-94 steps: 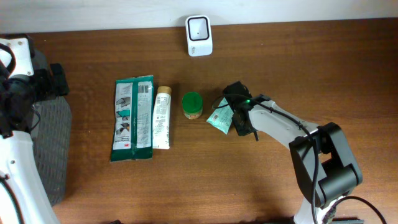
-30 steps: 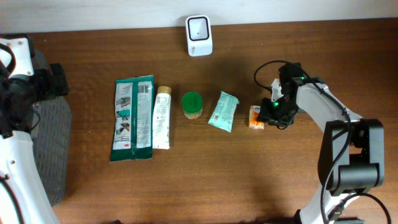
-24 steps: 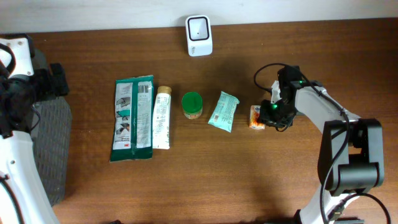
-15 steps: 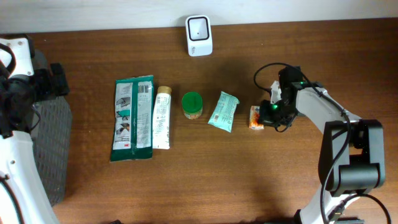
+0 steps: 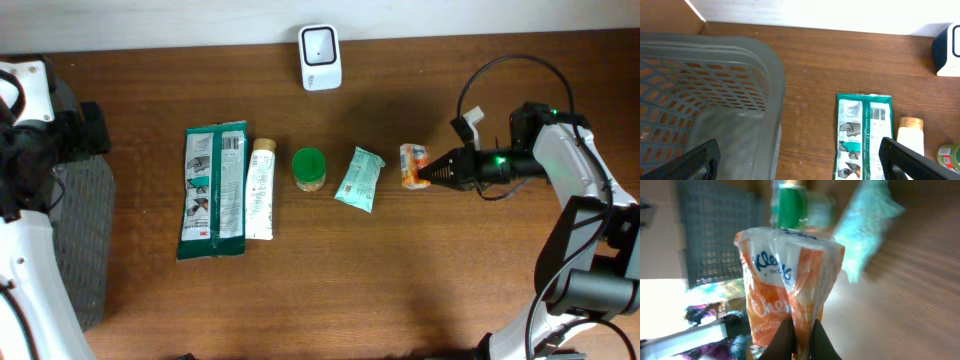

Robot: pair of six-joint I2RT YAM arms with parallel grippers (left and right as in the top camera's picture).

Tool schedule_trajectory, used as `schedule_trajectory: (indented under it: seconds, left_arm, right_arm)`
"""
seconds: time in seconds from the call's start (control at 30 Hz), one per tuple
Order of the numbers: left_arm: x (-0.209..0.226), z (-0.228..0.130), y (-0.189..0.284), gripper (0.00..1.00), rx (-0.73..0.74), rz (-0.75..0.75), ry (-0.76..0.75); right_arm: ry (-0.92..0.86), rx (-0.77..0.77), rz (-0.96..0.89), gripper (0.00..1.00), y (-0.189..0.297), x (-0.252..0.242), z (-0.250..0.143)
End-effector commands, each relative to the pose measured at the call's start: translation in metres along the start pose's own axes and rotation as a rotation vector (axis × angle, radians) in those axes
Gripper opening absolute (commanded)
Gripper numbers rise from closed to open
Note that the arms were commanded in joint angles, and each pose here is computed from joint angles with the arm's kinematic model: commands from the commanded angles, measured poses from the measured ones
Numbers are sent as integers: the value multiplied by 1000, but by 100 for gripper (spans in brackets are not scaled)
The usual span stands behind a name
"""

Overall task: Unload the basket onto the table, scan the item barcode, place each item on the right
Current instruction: 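Carry the orange packet to the scanner and hold it under it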

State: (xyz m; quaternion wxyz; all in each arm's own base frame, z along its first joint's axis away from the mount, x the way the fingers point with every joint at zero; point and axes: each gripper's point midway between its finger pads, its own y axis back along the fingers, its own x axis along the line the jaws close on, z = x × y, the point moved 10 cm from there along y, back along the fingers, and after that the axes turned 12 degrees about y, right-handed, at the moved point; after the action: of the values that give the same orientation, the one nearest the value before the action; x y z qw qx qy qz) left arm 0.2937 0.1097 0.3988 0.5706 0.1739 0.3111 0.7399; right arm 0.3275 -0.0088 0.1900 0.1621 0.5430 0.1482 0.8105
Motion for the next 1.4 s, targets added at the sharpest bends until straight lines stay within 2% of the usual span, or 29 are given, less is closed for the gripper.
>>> schedule_trajectory:
  seconds: [0.0,0.17,0.47,0.57,0.67,0.77,0.83,1.0,1.17,1.37]
  left_arm:
    - [0,1,1,99,-5,-11,-13]
    - [1,1,1,99,-5,-11,-13]
    - [0,1,1,99,-5,-11,-13]
    - [0,1,1,99,-5,-11,-13]
    - [0,1,1,99,-5,-11,-13]
    - [1,1,1,99,-5,-11,-13]
    - [0,1,1,99,-5,-11,-13]
    - [0,1,1,99,-5,-11,-13]
    - [0,1,1,99,-5,-11,-13]
    - [0,1,1,99,-5,-11,-13]
  right_arm:
    - [159,-128,155,4,6,27,6]
    - [195,-150,228,4,15,56,4]
    - [298,-159,204,4,27,102,4]
    - [327,-154,190,4,29,108,3]
    - [329,-78,123,4,20,99,8]
    - [263,31,-43,4,0,85,21]
    - [212,78,-225,4,-19,77,34]
    - [221,46,-668,4,-47,85,66]
    - [418,-62,-1059,4,-69,122,113]
    - [695,-130,-1337,4,-111,118,164]
